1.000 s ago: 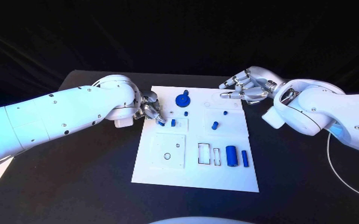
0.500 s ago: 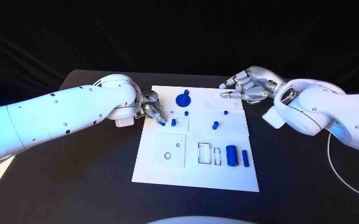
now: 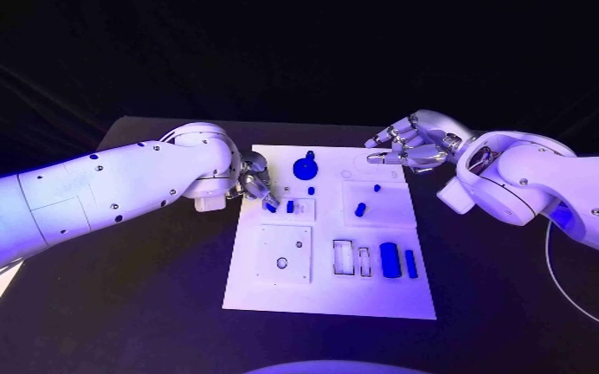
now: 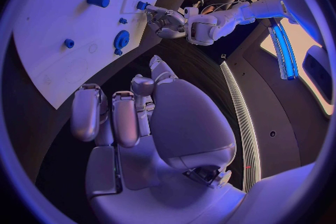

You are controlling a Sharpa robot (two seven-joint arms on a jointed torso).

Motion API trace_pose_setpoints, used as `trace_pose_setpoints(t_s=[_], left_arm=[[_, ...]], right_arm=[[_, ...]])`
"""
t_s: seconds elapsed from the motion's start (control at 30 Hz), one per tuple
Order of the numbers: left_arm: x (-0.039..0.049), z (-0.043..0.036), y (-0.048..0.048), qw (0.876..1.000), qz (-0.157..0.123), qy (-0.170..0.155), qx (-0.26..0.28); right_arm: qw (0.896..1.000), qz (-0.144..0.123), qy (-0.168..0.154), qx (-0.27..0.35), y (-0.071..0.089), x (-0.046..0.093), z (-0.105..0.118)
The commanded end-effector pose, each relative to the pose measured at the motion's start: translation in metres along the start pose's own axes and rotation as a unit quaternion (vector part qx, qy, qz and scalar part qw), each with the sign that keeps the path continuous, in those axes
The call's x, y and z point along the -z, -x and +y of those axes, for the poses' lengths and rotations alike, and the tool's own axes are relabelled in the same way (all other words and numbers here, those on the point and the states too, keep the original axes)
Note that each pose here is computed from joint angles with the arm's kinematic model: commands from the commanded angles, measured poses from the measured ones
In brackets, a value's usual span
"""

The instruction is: Assemble the parts on the task board

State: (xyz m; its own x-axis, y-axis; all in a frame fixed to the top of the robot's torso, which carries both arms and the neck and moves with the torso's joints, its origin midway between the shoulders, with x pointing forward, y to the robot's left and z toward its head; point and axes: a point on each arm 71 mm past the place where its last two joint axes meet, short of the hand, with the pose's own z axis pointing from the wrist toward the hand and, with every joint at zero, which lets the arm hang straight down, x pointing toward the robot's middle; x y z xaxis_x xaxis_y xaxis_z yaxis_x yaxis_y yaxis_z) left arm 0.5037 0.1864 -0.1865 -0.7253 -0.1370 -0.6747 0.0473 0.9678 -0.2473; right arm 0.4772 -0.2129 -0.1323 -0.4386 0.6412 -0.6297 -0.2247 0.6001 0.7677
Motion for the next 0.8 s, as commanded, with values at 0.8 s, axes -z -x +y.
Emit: trace_pose_setpoints(t_s=[0.8], left_arm=[[-0.0052,-0.0024,-0.0042,1.000,0.005,0.019,-0.003]], right_arm=[[1.000,0.008,0.002,0.001,-0.0013,0.0005,0.0001]])
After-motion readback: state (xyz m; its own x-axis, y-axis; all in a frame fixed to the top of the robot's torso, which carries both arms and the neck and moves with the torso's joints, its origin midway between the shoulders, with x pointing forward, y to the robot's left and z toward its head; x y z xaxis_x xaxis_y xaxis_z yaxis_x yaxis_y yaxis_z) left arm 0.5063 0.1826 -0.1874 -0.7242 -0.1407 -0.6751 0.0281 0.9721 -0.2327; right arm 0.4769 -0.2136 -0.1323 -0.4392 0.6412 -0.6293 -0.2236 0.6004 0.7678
